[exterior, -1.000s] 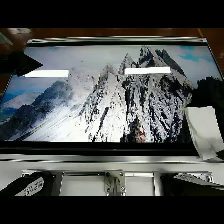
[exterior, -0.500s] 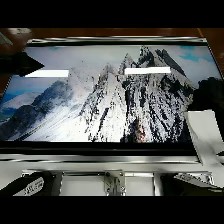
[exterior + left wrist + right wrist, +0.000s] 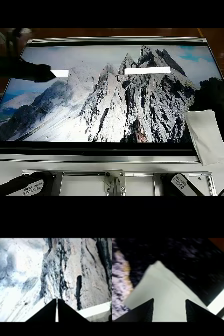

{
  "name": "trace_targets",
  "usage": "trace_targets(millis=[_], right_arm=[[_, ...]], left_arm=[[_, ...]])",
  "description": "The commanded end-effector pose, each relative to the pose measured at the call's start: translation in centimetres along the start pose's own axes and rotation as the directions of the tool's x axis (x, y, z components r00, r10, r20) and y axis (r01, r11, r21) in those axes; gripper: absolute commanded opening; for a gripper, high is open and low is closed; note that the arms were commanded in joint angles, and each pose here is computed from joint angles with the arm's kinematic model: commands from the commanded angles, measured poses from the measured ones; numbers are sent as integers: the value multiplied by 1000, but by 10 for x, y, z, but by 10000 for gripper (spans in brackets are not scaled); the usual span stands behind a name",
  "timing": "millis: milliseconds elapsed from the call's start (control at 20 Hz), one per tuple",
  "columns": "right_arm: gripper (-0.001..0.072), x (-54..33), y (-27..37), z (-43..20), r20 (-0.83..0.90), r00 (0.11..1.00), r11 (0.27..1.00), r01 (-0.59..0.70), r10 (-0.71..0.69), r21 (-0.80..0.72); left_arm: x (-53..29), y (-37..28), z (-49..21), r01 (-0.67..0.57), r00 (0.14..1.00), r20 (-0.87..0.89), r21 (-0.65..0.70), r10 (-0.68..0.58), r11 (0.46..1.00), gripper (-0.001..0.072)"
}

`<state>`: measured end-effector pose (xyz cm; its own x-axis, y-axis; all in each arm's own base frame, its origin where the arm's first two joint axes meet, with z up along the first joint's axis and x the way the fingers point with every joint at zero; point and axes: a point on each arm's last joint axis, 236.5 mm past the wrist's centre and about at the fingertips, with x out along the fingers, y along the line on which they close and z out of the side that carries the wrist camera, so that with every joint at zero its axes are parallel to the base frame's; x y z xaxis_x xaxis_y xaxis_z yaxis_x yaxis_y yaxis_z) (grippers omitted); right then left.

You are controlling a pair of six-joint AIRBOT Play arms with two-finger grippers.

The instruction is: Fold the shirts.

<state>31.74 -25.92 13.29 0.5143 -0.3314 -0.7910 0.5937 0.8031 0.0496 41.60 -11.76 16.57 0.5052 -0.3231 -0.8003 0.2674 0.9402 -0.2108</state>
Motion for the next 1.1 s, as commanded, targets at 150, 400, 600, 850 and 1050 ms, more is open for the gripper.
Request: trace_targets(millis=[150, 400, 600, 850, 1050], right_arm=[[659, 3, 183, -110, -438, 882, 897, -325, 173, -301], [657, 2, 196, -135, -520, 841, 870, -361, 149, -335], [657, 1, 198, -136, -523, 838, 870, -368, 156, -329], [657, 1, 198, -136, -523, 838, 870, -368, 157, -329], [657, 1, 198, -136, -523, 838, 870, -368, 156, -329]], left_arm=[[72, -1, -76, -170, 908, -360, 152, 215, 974, 679], [85, 1, -79, -167, 902, -377, 147, 211, 975, 670], [85, 1, -79, -167, 902, -378, 147, 211, 975, 670], [85, 1, -79, -167, 902, -375, 148, 211, 975, 670], [85, 1, -79, -167, 903, -375, 147, 211, 975, 670]])
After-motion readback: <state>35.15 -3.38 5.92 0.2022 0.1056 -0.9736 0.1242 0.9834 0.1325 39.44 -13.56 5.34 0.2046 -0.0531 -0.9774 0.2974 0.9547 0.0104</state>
